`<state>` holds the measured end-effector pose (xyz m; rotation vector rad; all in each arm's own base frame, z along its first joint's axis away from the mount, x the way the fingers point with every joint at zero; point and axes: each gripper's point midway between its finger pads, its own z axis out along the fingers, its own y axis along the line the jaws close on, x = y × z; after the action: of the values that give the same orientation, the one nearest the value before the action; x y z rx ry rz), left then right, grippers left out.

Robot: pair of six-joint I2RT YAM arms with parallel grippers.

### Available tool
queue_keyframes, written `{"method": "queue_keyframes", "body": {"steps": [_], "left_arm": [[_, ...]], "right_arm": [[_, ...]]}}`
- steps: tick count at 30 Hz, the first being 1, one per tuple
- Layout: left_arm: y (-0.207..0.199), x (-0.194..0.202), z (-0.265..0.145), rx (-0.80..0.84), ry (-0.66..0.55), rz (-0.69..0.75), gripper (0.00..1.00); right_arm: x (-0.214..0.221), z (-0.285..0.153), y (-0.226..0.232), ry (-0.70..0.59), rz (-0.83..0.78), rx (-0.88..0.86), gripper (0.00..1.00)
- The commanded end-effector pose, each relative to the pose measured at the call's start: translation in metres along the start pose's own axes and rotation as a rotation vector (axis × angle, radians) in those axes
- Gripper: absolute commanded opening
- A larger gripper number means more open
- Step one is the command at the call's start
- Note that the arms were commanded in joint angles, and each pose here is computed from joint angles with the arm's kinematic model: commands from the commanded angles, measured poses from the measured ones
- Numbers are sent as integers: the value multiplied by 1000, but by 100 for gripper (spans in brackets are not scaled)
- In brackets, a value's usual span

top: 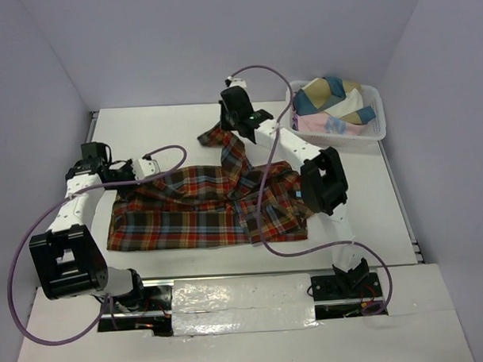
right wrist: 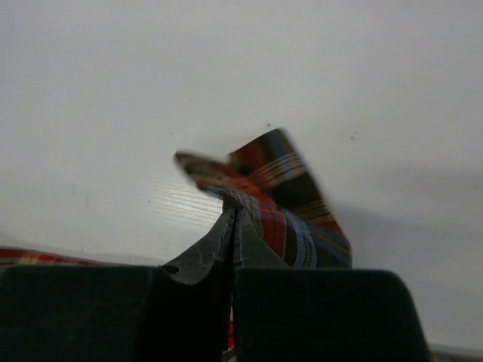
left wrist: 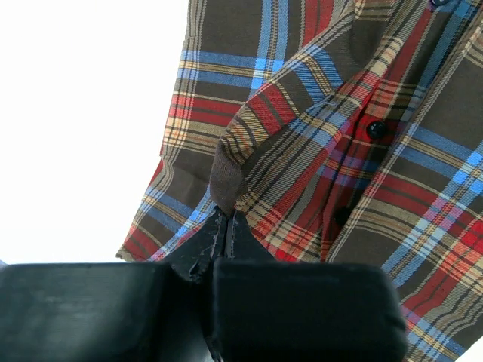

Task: Fold and stack the long sleeve shirts
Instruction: Fold the shirt

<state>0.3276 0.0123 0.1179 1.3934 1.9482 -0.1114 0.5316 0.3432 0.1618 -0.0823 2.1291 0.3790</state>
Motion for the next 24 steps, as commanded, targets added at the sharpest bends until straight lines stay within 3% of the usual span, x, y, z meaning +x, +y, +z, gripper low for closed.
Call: {"method": "queue_keyframes", "body": {"steps": [1, 5, 8, 11, 14, 16, 17, 19, 24], "left_arm": [[2, -9, -2, 16, -34, -6, 0], [3, -7, -1, 19, -33, -19, 0], [3, -7, 1, 19, -38, -27, 0], [3, -6, 3, 22, -40, -29, 0], [4, -5, 5, 23, -36, -34, 0], [5, -4, 6, 28, -38, -35, 0], [5, -4, 7, 29, -37, -33, 0], [5, -3, 8, 35, -36, -36, 0], [4, 1, 10, 47, -22, -29, 0]], "right_arm": [[-61, -50, 15, -178, 39, -43, 0], [-68, -81, 8, -232, 35, -47, 0], [-48, -113, 16, -257, -40, -97, 0], [12, -136, 35, -169, -216, -188, 0], [100, -149, 48, 31, -448, -298, 3], [152, -163, 59, 188, -549, -376, 13], [174, -167, 68, 257, -590, -446, 35], [196, -179, 73, 335, -646, -486, 46], [139, -207, 88, 189, -522, -568, 63]]}}
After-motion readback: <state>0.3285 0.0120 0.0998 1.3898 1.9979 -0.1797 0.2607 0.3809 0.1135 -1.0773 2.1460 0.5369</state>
